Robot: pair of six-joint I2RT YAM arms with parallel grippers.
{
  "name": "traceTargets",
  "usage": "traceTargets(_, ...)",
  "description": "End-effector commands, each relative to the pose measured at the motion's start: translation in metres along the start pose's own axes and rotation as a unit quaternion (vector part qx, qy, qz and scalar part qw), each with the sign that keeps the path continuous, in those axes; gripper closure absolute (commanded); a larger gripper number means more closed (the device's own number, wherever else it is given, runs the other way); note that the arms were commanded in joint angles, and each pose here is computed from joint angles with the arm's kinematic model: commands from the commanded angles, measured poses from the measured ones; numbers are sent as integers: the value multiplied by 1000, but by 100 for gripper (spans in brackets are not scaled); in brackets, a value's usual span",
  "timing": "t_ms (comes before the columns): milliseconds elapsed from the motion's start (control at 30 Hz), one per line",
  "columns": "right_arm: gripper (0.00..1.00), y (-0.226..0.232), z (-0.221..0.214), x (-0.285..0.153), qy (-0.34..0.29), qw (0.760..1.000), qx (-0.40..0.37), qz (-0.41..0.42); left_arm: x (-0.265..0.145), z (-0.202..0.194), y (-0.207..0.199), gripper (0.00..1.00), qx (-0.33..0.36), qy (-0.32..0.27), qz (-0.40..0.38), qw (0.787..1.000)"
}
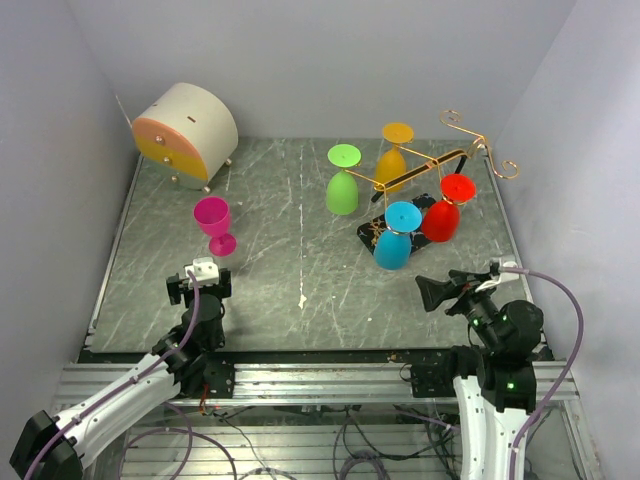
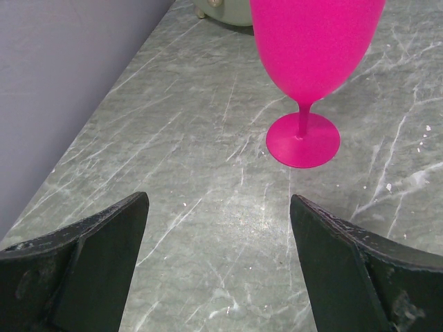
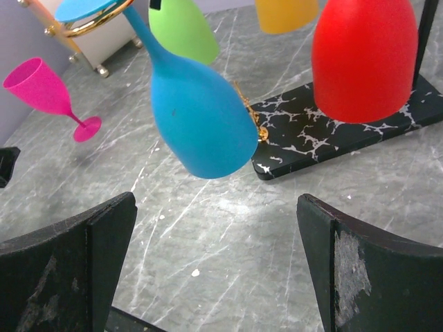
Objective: Take the wine glass off the wine glass rack
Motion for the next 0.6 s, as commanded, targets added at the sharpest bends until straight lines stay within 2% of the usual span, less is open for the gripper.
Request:
traceTargets(0,0,11,-5,-6,19,999,-9,30,2,10,3,6,-41,-11,16,999)
traceTargets(167,0,8,-21,-18,62,998,17,4,2,10,4,6,-42,-12,16,999)
traceTargets(567,0,31,-7,-45,57,998,21,4,2,10,4,6,-41,-11,16,999)
Point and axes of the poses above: each gripper's point midway between its finger pads, its own x axis out along the fingers, its own y axis along the line the jaws close on, z = x × y, the point moved 3 cm from there along -x, back along the fingers, and after that the axes turned 13 degrees about x, right-handed, at the moved point
